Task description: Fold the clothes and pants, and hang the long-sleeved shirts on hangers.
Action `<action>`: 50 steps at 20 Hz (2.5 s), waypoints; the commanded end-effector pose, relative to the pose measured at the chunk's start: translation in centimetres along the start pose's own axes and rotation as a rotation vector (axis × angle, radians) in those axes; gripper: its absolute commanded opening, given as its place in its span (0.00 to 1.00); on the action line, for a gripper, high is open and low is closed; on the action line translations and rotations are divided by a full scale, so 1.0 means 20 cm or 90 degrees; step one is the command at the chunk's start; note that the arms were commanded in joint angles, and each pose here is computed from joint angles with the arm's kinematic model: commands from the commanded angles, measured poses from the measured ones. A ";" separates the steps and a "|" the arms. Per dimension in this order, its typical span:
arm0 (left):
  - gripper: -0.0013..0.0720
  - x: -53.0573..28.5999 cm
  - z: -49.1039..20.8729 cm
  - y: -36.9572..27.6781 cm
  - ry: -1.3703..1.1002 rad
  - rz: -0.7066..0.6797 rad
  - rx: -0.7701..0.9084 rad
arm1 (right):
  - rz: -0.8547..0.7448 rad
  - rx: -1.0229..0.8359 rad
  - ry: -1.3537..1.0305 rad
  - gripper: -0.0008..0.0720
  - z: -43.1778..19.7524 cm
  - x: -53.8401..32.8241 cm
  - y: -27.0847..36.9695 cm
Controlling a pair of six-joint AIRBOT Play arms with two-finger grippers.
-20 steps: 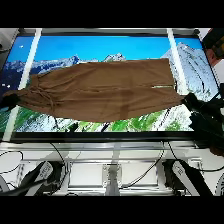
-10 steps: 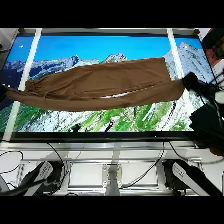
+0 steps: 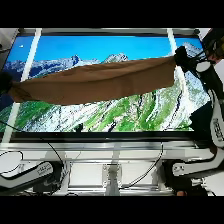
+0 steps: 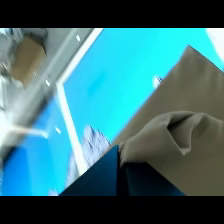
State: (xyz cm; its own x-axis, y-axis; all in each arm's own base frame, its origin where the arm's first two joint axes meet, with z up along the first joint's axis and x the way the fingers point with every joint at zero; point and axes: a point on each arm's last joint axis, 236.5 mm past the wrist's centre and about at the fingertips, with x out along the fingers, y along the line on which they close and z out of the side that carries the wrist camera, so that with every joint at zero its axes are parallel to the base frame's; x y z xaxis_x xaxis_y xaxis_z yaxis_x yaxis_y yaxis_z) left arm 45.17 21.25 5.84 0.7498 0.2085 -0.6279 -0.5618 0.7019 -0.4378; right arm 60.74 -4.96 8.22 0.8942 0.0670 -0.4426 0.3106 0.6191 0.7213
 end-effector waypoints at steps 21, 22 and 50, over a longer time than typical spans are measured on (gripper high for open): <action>0.97 0.05 0.08 0.01 -0.001 0.003 0.055 | 0.051 -0.255 0.068 0.96 0.05 0.21 0.25; 0.97 0.05 -0.02 0.10 0.061 0.024 0.060 | 0.042 -0.266 0.089 0.96 0.02 0.21 0.23; 0.07 0.58 -0.37 0.23 0.146 -0.085 -0.097 | 0.064 -0.325 0.344 0.82 -0.50 0.05 0.24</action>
State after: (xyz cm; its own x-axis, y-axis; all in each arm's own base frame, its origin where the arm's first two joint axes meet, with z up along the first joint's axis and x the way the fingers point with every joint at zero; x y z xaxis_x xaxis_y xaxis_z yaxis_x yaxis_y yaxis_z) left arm 48.12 21.40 -8.47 0.7161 -0.0791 -0.6935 -0.5413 0.5644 -0.6233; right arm 61.61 3.70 6.40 0.6570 0.3867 -0.6471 0.0270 0.8458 0.5329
